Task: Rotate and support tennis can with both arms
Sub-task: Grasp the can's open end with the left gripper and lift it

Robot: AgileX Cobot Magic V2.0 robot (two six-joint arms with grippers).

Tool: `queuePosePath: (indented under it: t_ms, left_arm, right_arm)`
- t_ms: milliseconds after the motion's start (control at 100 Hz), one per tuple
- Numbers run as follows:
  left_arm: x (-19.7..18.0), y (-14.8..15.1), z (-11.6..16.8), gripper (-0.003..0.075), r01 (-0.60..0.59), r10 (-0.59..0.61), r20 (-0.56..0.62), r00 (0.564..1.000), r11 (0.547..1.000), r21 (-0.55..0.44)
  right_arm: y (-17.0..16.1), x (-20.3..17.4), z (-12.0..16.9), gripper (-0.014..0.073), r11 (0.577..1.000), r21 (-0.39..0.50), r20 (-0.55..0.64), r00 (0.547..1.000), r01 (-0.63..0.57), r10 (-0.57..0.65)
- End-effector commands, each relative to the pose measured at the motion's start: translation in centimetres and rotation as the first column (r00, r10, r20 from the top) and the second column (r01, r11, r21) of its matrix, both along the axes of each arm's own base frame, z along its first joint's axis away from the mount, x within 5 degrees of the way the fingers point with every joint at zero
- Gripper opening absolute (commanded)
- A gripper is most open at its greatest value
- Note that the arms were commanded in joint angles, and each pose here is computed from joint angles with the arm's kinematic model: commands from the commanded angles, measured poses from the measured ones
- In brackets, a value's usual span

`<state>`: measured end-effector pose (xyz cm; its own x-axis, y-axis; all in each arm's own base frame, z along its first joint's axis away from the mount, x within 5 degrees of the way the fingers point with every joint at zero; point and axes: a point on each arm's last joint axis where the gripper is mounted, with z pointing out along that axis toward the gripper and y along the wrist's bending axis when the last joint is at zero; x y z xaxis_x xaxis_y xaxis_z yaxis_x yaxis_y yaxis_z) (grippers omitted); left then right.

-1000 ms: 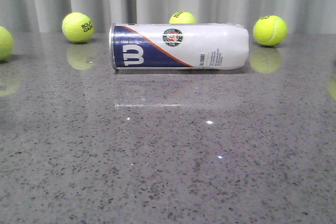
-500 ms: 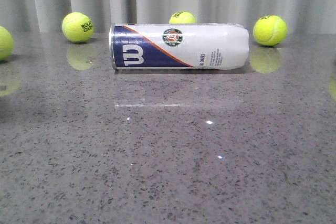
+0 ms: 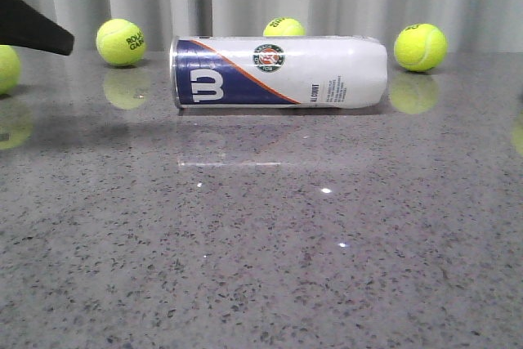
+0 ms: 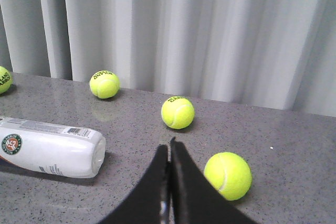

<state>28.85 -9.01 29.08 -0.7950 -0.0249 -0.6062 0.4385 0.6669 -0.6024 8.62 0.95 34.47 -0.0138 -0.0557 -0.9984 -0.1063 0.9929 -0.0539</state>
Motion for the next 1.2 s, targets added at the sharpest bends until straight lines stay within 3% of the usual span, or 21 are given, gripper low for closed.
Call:
queuePosePath:
  t_ms: [0,300,860,930,1000,1190]
  left_arm:
    - [1.2,-0.7,2.0,0.0596,0.03,-0.022,0.059,0.998,0.991,-0.132]
    - [5.3,-1.9,1.0,0.0596,0.079,-0.083,-0.002,0.997,0.96,-0.267]
    - [7.3,-5.9,-1.8,0.0587,0.126,-0.153,-0.068,0.986,0.944,-0.306]
    - [7.4,-6.0,-1.8,0.0535,0.115,-0.146,-0.074,0.987,0.939,-0.323]
    - [7.5,-6.0,-1.8,0.043,0.112,-0.143,-0.074,0.987,0.939,-0.325]
    - [7.5,-6.0,-1.8,0.0004,0.123,-0.148,-0.054,0.987,0.938,-0.323]
  right_arm:
    - [-0.2,-0.1,1.4,-0.007,0.999,0.027,0.09,0.996,0.023,-0.025]
    - [-0.2,-0.1,1.4,-0.007,0.999,0.027,0.09,0.996,0.023,-0.025]
    - [-0.2,-0.1,1.4,-0.007,0.999,0.027,0.091,0.995,0.023,-0.026]
    - [-0.2,-0.1,1.4,-0.007,0.999,0.027,0.091,0.995,0.023,-0.026]
    - [-0.2,-0.1,1.4,-0.007,0.999,0.027,0.091,0.995,0.023,-0.026]
    - [-0.2,-0.1,1.4,-0.007,0.999,0.027,0.091,0.995,0.023,-0.026]
